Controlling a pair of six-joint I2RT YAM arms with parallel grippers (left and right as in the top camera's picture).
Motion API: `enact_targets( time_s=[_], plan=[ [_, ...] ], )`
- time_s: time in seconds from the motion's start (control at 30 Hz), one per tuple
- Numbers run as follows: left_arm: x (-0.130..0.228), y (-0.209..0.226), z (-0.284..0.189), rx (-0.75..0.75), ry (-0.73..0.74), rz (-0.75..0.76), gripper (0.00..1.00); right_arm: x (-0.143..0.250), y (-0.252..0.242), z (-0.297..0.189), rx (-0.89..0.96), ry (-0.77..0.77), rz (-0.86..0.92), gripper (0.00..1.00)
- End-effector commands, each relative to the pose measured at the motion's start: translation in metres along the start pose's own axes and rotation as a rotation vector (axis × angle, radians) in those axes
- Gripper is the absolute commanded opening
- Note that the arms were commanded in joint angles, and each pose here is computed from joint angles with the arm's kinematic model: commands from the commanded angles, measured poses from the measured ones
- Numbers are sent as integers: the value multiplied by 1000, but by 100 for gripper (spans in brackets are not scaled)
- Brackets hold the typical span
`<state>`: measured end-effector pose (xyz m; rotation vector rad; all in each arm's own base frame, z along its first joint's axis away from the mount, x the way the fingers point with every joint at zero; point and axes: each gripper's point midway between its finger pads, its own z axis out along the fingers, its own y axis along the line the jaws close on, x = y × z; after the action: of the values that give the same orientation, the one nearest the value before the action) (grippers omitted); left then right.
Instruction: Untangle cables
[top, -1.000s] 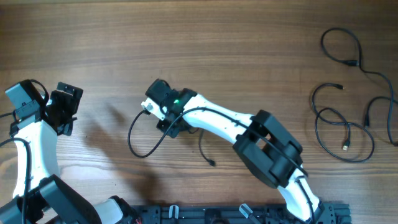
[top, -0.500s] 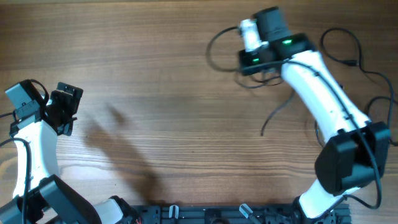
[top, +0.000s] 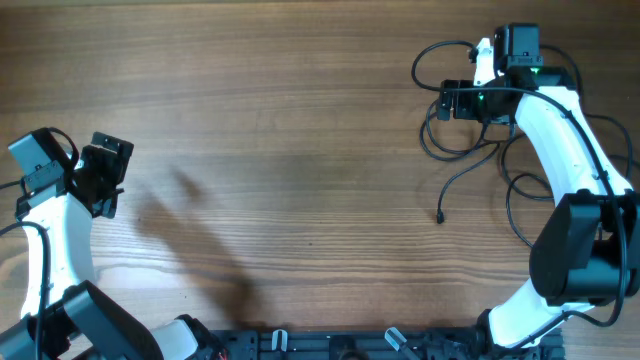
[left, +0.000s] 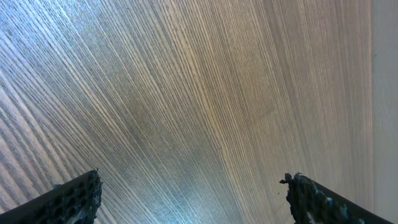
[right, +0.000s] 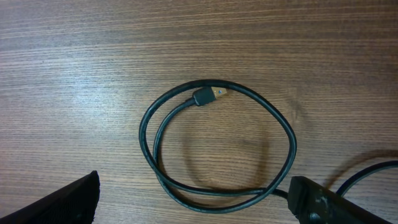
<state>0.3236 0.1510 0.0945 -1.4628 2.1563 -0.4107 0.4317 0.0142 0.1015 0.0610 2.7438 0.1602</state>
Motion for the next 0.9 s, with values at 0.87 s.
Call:
enact_targets(
  time_s=[0.87],
  plan=[
    [-4, -4, -4, 16, -12, -5, 100, -1, -1, 4, 3, -3, 7, 100]
  ],
)
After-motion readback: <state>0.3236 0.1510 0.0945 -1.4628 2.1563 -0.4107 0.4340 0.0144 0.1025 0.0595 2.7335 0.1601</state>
